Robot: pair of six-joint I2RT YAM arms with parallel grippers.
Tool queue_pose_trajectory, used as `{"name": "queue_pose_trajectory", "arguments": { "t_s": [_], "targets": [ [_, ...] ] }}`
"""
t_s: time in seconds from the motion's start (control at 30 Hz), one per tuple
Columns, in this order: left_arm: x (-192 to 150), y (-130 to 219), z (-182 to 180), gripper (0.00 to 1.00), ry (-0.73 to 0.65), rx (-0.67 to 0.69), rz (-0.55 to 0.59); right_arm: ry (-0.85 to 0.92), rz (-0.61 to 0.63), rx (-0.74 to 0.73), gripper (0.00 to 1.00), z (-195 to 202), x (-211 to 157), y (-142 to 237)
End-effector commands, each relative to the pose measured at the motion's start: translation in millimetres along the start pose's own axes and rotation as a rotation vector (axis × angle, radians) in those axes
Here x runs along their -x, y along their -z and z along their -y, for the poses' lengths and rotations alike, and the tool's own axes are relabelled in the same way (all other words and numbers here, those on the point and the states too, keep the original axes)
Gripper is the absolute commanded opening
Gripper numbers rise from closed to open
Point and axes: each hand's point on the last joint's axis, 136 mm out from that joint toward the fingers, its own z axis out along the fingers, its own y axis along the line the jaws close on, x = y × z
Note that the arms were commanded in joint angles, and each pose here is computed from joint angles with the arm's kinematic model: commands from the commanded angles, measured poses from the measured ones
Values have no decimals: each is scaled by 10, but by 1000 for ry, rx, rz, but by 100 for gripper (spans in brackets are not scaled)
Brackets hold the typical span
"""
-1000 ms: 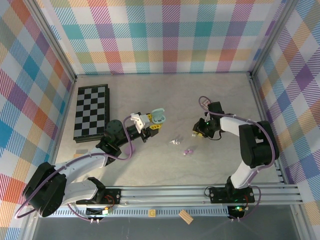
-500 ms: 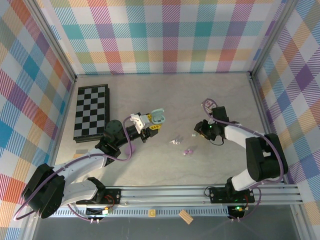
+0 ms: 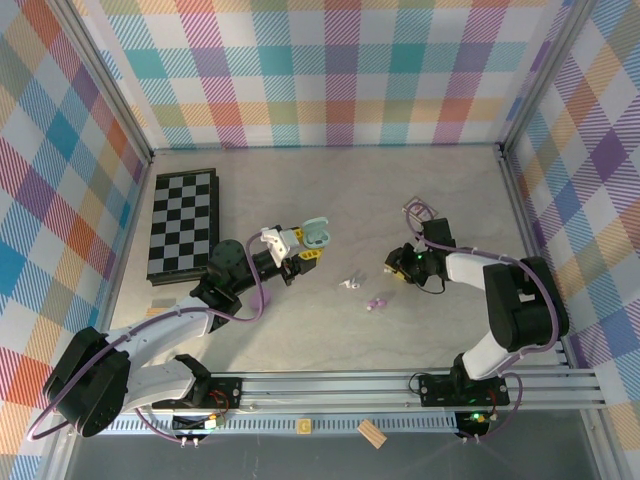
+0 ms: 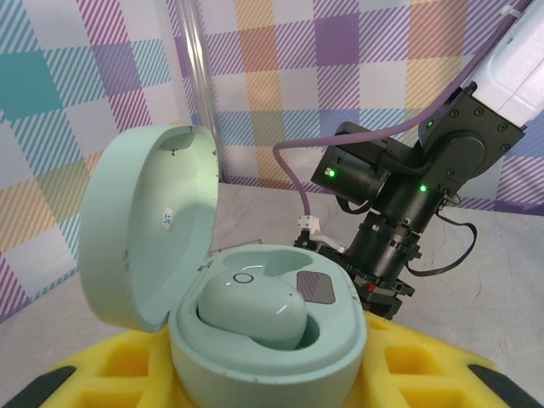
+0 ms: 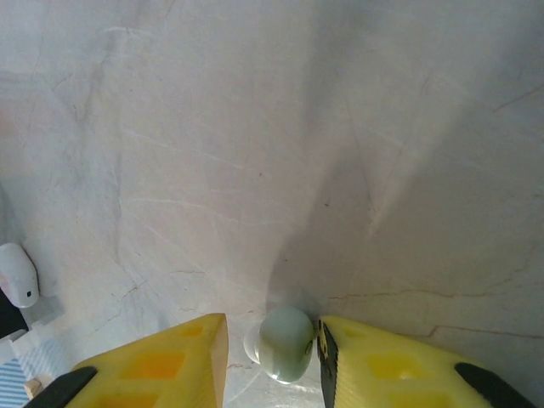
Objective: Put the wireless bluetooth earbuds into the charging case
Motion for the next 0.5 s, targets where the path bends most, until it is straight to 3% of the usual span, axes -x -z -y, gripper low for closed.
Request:
{"name": "queue_pose_trajectory", "arguments": {
  "t_s": [0.0,0.47],
  "targets": [
    [143,0,42,37,-22,-14,38,16,-25,56,33,-131,3,-58],
    [140,-14,39,37,-23,-16,39,29,-29,79,29,-176,18,-78]
  ]
}}
